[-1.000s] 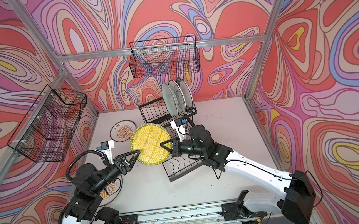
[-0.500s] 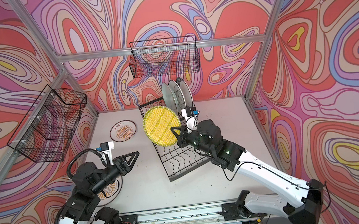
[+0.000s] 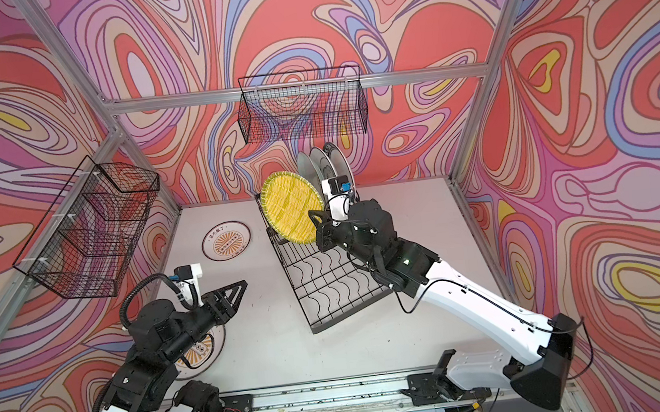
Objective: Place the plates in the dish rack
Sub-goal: 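Carry the bamboo plate into the rack with the right gripper while the left draws back, then lower the bamboo plate into the slot beside the flower plate with the right gripper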
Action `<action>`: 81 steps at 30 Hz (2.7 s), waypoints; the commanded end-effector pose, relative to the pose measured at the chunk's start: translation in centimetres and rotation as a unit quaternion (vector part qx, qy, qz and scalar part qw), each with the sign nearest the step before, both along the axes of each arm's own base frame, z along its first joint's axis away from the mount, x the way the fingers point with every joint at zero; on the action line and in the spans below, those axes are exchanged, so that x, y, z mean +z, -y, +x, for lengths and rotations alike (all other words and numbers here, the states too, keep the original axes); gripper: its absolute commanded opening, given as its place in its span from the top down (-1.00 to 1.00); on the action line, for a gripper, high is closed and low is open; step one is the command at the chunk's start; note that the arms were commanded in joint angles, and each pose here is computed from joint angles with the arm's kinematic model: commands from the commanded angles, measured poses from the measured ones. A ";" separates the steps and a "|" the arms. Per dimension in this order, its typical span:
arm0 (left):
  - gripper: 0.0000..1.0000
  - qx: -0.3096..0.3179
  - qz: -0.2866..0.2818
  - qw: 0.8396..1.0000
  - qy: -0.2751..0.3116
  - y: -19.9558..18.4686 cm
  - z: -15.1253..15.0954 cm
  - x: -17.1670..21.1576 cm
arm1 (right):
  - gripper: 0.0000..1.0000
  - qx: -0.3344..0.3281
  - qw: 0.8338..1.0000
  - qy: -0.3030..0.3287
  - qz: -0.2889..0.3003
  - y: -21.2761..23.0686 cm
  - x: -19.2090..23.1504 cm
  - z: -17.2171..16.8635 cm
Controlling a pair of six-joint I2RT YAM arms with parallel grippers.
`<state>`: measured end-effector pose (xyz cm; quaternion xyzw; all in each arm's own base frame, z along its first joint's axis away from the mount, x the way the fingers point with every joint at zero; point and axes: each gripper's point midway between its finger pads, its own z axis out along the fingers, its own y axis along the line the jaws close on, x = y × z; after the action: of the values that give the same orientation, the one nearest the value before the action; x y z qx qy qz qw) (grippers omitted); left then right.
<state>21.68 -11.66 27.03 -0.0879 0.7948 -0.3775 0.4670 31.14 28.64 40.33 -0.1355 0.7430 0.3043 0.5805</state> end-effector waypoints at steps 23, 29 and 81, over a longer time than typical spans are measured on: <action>0.05 0.073 0.078 0.993 -0.056 -3.0 0.2 -2.9 | 1.00 -0.156 0.979 0.075 -0.107 -0.6 1.9 6.9; 0.05 0.071 0.074 0.993 -0.053 -2.9 0.2 -2.9 | 1.00 -0.178 0.973 0.079 -0.121 -1.1 1.3 7.6; 0.04 0.073 0.088 0.992 -0.054 -3.2 0.1 -2.9 | 1.00 -0.263 0.942 0.056 -0.201 -1.6 -4.8 11.3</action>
<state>21.89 -8.71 23.96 -0.1265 0.8393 -0.2743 0.4521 42.16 30.20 34.01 -0.0949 0.7752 -0.0314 0.6237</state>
